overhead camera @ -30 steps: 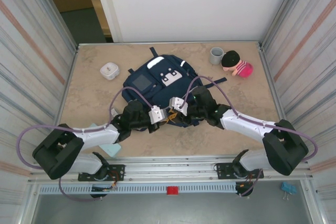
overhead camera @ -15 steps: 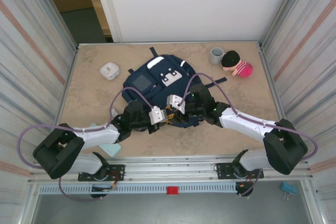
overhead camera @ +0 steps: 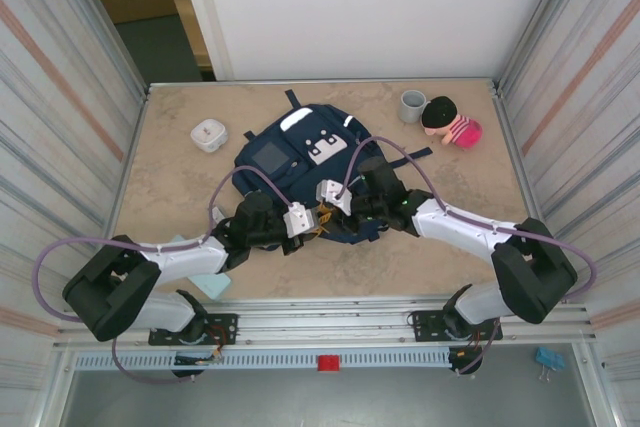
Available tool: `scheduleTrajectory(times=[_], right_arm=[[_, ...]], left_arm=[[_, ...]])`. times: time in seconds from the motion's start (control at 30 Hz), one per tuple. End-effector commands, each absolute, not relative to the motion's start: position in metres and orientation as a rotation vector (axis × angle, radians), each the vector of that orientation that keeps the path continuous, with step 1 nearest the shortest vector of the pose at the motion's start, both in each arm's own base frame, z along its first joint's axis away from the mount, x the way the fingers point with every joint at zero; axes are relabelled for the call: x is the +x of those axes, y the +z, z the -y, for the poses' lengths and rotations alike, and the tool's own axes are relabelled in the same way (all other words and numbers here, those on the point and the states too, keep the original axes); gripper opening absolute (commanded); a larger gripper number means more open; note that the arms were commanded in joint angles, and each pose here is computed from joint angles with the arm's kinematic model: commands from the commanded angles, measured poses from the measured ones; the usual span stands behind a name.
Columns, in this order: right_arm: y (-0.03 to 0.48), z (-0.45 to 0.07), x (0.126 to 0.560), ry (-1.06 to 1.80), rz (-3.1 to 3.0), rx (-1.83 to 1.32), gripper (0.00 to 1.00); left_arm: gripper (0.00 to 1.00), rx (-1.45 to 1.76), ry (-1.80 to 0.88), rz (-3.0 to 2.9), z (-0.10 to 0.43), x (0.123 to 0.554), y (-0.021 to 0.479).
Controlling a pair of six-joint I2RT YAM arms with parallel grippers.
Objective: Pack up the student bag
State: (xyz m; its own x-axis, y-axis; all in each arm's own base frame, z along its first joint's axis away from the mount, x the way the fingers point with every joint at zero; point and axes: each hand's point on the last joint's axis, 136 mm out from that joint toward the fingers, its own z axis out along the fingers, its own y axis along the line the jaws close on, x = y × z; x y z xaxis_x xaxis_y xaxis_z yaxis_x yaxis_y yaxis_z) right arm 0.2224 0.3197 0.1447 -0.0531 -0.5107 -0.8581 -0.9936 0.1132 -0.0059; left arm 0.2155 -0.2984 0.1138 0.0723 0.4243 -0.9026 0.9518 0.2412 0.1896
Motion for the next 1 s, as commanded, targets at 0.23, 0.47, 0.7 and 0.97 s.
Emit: scheduleTrajectory(times=[0.23,0.47,0.7,0.97], right_arm=[[0.169,-0.284,0.234,0.774,-1.705,-1.370,0.05],[0.170,-0.262,0.227,0.799,-1.762,-1.317,0.18],[0.167,-0.288,0.234,0.970,-1.959,-1.187,0.48],[0.156,-0.320,0.237,1.045,-2.008,-1.191,0.52]], left_arm=[[0.00,1.323,-0.664,-1.389,0.309,0.218,0.149],[0.00,1.333,-0.663,-1.389,0.309,0.217,0.148],[0.00,1.333,-0.662,-1.382,0.311,0.219,0.149],[0.00,1.335,-0.663,-1.369,0.312,0.218,0.153]])
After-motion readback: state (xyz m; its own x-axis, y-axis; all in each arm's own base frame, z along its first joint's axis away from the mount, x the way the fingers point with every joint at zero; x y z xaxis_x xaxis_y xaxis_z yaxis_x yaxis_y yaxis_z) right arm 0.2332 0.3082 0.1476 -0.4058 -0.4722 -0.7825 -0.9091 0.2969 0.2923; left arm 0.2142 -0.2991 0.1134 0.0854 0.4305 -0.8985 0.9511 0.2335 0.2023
